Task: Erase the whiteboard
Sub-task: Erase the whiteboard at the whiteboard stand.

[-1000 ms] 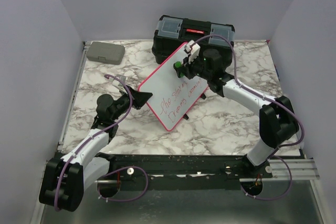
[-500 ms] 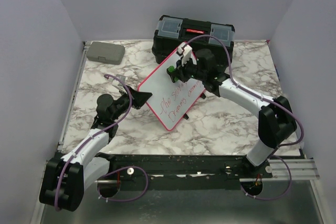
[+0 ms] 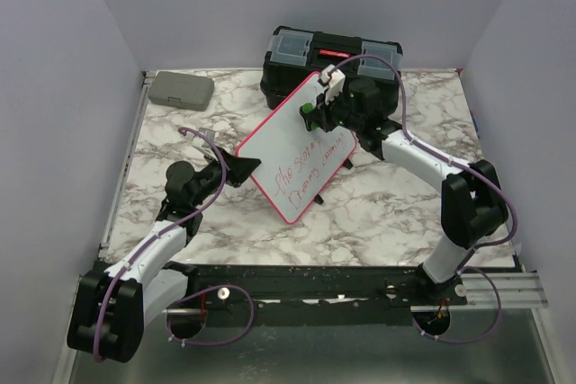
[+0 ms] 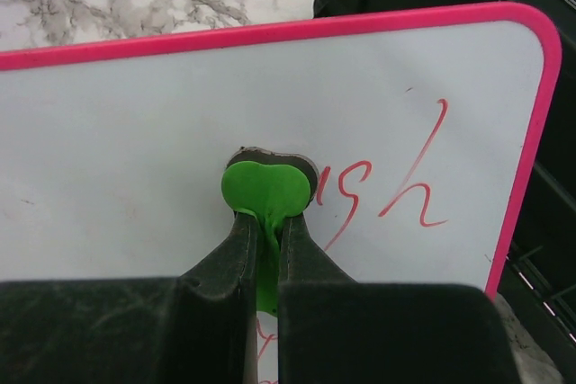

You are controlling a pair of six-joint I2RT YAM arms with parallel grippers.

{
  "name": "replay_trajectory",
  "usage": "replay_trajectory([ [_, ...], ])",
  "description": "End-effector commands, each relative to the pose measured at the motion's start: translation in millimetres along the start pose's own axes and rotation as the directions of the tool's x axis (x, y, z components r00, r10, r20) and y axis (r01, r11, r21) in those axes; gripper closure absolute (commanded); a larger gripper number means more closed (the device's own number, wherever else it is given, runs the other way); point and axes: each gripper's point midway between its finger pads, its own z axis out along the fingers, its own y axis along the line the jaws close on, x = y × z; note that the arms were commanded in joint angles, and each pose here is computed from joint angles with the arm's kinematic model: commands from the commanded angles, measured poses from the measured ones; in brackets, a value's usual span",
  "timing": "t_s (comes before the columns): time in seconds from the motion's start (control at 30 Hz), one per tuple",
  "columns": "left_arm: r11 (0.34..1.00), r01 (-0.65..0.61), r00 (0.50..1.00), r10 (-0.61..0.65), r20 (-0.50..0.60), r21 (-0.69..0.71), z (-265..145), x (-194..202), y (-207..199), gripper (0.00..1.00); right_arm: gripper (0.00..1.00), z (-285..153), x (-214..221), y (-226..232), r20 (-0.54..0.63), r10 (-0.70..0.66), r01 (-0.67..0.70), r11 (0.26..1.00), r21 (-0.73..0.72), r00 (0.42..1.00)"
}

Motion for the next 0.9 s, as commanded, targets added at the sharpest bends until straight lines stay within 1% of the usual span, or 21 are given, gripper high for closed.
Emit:
replay_trajectory([
  [0.0,0.981,-0.085,0.987,0.106,-0.118,0.174,-5.7,26.3,-27.7,1.0,0.99,-3.2,50.4,41.2,-0.105,0.0,-0.015,0.99,-0.141,0.994],
  [0.13,0.982,-0.078,0.988,0.1,-0.121,0.174,-5.5,27.9,-27.1,1.0,0.99,-3.8,45.5,70.3,-0.079,-0.03,0.014,0.981,-0.196,0.996],
  [0.2,0.982,-0.076,0.988,0.098,-0.121,0.175,-5.6,28.1,-27.2,1.0,0.99,-2.2,36.5,74.0,-0.063,-0.026,0.013,0.979,-0.202,0.998],
  [0.27,0.982,-0.076,0.988,0.098,-0.121,0.174,-5.8,28.1,-27.1,1.0,0.99,0.8,24.3,70.3,-0.045,-0.017,0.009,0.984,-0.18,0.999],
  [0.43,0.981,-0.077,0.988,0.099,-0.12,0.176,-6.5,27.8,-28.2,1.0,0.99,9.2,-5.5,40.5,-0.004,-0.01,0.01,0.999,-0.04,1.0],
  [0.5,0.981,-0.078,0.988,0.1,-0.12,0.177,-7.2,28.1,-28.4,1.0,0.99,11.2,-11.2,28.7,0.001,0.003,-0.003,1.0,-0.002,1.0],
  [0.67,0.981,-0.083,0.987,0.105,-0.118,0.178,-8.6,28.4,-29.0,1.0,0.99,13.4,-3.5,1.5,-0.023,0.042,-0.04,0.997,0.061,0.999],
  [0.87,0.98,-0.086,0.987,0.108,-0.119,0.181,-8.9,29.2,-29.0,1.0,0.99,11.3,31.5,-6.1,-0.101,0.048,-0.039,0.996,0.083,0.994],
])
